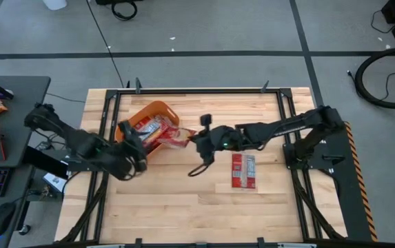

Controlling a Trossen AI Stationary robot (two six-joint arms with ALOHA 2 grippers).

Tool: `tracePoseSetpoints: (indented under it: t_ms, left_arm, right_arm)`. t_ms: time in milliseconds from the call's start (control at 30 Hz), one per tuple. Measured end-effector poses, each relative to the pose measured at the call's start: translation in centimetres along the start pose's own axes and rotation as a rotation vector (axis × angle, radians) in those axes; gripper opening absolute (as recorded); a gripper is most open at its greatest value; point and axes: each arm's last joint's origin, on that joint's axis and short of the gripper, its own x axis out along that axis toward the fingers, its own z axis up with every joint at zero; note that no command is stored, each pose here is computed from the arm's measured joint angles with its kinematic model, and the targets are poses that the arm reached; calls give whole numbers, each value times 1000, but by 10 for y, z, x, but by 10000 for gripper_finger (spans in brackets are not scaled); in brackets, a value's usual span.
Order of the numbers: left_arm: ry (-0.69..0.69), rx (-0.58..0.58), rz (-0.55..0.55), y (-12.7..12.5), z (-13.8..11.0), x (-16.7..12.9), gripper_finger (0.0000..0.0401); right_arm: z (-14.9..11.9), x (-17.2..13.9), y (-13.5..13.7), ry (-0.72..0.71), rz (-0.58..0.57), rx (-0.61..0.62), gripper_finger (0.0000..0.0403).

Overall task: Sort popcorn bags into baskets
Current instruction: Put the red popcorn bag into the orange bin

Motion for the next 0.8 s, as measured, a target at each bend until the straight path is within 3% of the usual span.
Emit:
tracePoseSetpoints:
  t_ms: [367, 600, 800]
  left_arm:
    - [-143, -234, -62, 51, 0, -31, 208]
    - [-200, -326, -85, 58, 5, -37, 208]
    - [-197, -325, -85, 55, 6, -35, 208]
  right_arm:
    - [12, 88, -21, -15, -101, -125, 2]
    - [-11, 156, -36, -21, -153, -127, 13]
    - [-40, 196, -36, 93, -60, -104, 54]
